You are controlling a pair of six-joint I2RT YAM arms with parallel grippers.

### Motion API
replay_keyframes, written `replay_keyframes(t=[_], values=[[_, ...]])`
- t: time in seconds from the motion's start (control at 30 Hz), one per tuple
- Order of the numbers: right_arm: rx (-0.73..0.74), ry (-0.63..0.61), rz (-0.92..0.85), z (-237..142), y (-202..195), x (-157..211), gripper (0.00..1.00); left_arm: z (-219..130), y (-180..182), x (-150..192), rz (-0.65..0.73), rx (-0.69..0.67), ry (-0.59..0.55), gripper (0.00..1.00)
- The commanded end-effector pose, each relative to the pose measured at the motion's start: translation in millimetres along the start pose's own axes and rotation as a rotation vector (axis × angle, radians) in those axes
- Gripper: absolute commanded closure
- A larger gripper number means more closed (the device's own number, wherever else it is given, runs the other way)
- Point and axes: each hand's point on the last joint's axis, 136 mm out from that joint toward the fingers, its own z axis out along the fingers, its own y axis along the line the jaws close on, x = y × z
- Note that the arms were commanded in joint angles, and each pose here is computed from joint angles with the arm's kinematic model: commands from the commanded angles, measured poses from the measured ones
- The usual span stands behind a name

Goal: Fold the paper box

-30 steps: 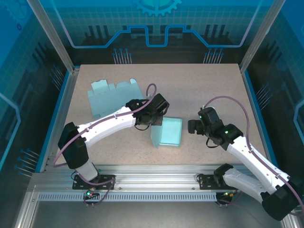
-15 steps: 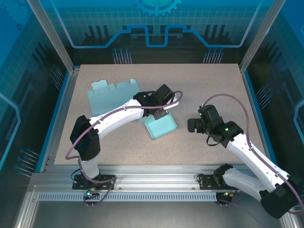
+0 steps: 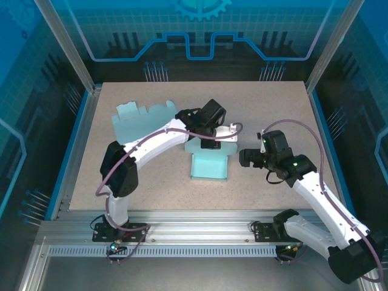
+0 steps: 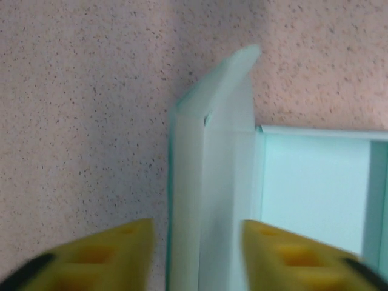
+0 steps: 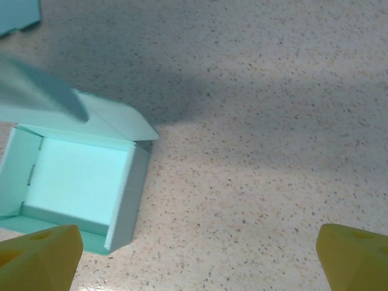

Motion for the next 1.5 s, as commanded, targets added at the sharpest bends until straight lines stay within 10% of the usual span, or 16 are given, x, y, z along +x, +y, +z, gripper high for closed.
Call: replay_keyframes(t=[0.0,0.2,0.57,0.83,1.47], values=[[-0.059,-0.026,-0.023,1.7,7.8,-1.4,0.00,-7.3,-0.8,0.5,-0.010,0.037,0.011,0.34],[-0.071,-0.049,-0.073,5.6,9.8,-4.6,0.00,-55.8,16.2,-10.7,-0.061,-0.111,-0.100,0.01],[-0.072,-0.120,-0.075,10.3,9.6,-11.2,0.00,-173.7,17.6,33.5,-0.567,-0.568,-0.545,0.01],[-0.158,-0.228,-0.128,17.8,21.0,-10.3,0.00,-177.3,11.1,108.5,-0.910,-0.833,-0.662,0.01],[-0.263,-0.388,-0.191,31.0,39.2,-20.8,0.00,-94.4,-12.8,144.8,-1.075,-0.502,-0.822,0.01]])
